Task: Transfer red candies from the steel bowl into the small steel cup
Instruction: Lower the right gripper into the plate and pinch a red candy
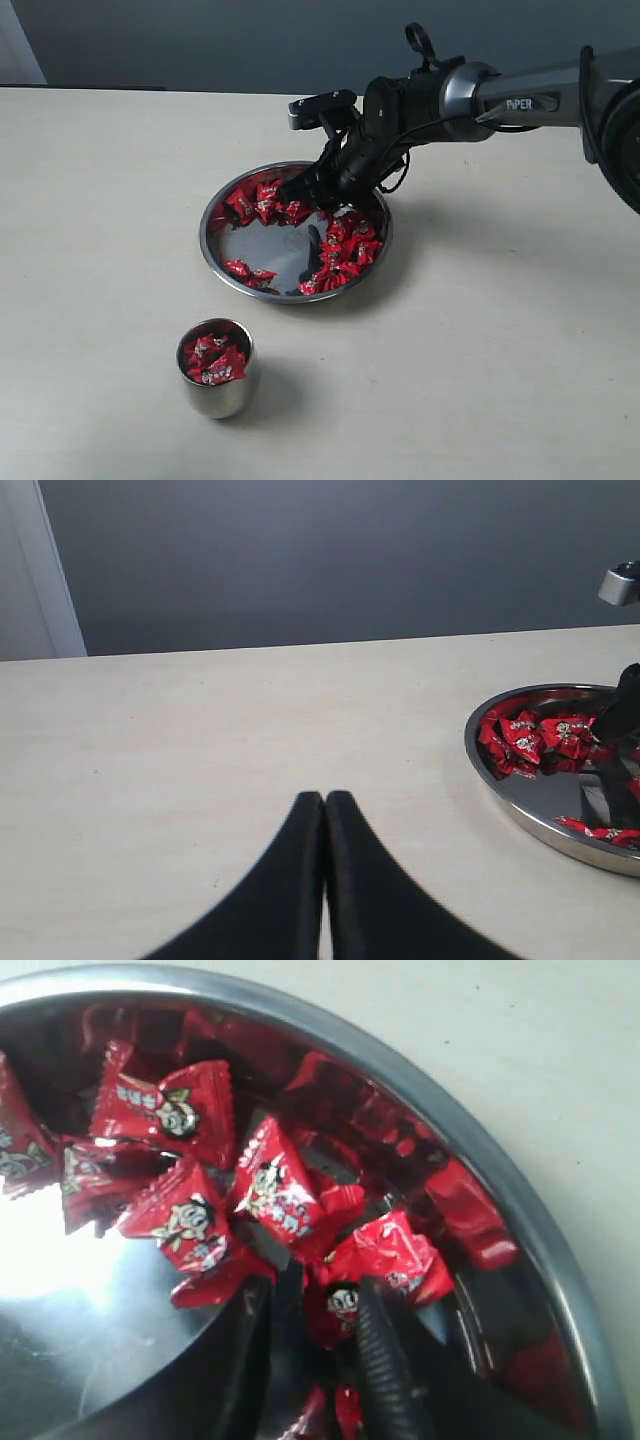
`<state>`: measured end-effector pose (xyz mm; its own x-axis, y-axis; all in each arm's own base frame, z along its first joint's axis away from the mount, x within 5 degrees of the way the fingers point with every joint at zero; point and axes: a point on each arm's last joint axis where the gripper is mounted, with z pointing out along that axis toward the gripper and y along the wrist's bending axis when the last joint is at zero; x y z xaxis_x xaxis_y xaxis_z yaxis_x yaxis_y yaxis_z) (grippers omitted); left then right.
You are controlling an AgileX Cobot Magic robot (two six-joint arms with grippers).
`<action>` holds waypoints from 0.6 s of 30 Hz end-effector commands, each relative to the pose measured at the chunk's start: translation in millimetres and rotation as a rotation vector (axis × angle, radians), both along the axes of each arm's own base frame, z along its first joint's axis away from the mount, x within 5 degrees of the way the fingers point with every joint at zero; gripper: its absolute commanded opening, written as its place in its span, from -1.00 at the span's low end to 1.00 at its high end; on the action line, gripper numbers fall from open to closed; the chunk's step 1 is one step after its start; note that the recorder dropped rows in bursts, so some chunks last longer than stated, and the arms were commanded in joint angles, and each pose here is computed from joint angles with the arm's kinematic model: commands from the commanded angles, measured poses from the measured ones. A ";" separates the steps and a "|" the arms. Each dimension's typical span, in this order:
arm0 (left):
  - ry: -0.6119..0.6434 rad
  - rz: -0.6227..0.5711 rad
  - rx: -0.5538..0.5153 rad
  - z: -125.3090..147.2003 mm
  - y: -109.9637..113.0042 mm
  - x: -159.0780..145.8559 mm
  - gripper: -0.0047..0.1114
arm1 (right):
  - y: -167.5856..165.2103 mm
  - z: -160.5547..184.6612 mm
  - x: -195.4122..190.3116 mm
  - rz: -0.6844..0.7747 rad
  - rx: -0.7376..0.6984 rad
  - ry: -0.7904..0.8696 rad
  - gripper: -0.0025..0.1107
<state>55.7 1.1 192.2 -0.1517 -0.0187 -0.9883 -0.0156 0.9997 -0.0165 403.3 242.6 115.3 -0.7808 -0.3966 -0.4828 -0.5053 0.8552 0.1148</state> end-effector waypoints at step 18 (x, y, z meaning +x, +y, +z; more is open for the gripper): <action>-0.008 0.004 0.000 0.0 0.3 -0.2 -0.91 | 0.0 19.1 1.8 -0.003 0.028 -0.049 -0.97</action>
